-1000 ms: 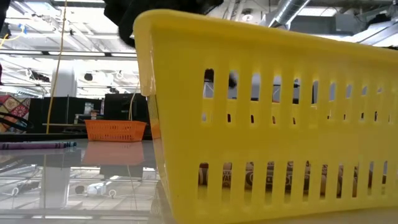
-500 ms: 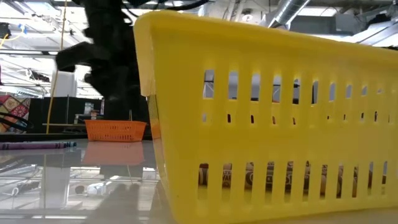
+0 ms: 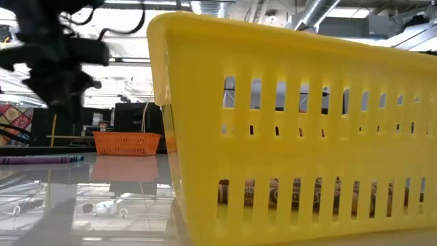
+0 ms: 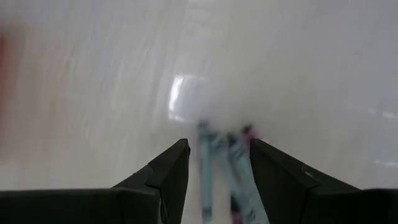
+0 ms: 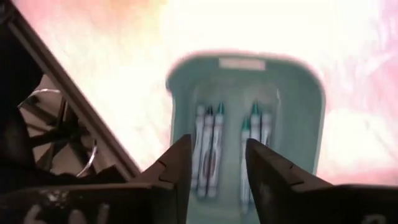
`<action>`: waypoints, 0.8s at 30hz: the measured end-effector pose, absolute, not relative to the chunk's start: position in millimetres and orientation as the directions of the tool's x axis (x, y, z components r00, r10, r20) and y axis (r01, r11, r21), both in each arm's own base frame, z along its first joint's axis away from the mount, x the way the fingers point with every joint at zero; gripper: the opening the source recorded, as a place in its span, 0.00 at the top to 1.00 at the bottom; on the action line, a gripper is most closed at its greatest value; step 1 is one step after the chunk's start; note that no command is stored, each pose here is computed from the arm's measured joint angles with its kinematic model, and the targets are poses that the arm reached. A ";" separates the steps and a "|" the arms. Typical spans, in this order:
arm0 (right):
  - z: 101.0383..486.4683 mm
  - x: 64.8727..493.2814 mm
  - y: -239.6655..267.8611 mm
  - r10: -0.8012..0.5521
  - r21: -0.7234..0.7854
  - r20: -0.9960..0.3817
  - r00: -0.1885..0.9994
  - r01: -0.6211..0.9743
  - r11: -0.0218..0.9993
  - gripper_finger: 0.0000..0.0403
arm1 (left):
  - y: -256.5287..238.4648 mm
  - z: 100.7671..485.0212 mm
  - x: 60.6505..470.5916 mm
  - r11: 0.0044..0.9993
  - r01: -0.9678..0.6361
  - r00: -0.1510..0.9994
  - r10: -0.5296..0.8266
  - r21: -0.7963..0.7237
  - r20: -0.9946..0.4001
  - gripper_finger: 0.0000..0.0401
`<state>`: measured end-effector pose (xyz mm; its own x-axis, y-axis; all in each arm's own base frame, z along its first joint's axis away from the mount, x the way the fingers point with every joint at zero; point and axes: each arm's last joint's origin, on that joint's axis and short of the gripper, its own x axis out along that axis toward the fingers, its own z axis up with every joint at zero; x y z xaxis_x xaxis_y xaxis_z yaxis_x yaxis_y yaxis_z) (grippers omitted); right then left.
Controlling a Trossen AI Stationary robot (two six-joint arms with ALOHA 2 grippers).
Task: Sort crayons
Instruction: Put the blue crayon into the green bin
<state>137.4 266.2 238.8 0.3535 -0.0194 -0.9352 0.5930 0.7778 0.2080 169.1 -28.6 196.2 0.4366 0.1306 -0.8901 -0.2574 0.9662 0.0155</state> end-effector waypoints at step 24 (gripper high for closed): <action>240.0 207.7 219.3 -0.119 0.048 -0.919 0.376 0.405 0.913 0.65 | -32.4 154.7 159.4 0.947 -0.315 0.245 0.148 0.065 -0.958 0.70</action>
